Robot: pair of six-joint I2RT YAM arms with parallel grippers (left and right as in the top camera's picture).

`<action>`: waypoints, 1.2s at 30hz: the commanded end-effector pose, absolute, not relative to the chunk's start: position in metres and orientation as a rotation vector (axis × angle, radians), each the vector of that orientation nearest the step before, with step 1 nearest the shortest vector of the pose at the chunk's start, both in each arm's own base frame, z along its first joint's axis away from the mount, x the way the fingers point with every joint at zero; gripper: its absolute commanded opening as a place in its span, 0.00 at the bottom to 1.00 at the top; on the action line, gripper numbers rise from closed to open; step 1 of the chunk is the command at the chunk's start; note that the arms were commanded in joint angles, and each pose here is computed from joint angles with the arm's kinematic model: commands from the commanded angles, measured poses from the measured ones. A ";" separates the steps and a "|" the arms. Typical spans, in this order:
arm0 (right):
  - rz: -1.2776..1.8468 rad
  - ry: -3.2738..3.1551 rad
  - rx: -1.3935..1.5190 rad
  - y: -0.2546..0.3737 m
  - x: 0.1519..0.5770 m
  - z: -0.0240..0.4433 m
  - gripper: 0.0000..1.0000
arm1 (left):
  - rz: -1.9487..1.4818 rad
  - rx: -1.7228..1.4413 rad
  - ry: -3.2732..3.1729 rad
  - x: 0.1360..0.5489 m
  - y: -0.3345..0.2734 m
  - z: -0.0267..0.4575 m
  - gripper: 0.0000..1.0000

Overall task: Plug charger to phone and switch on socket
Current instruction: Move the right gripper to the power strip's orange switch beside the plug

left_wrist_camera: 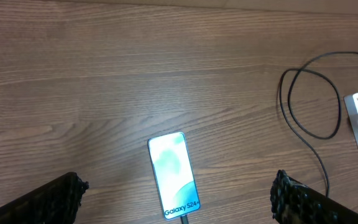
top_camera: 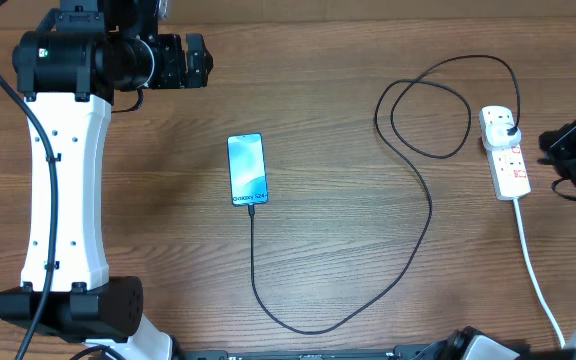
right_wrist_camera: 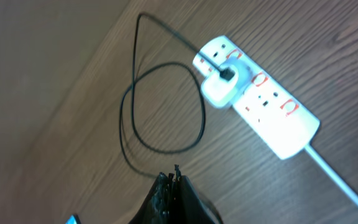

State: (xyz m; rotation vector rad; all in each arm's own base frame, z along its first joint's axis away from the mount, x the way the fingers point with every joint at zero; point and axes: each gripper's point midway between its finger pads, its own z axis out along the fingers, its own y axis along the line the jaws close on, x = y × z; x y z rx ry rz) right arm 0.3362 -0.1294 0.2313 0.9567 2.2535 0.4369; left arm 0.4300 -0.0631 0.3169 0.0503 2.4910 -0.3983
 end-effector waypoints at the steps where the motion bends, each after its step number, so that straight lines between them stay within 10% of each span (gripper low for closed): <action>1: 0.491 2.229 0.977 -0.144 0.347 0.229 0.04 | -0.399 0.070 2.471 0.429 -0.062 0.324 1.00; 36: 0.306 2.287 1.092 -0.228 0.402 0.104 0.04 | -0.398 0.070 2.471 0.429 -0.062 0.324 0.99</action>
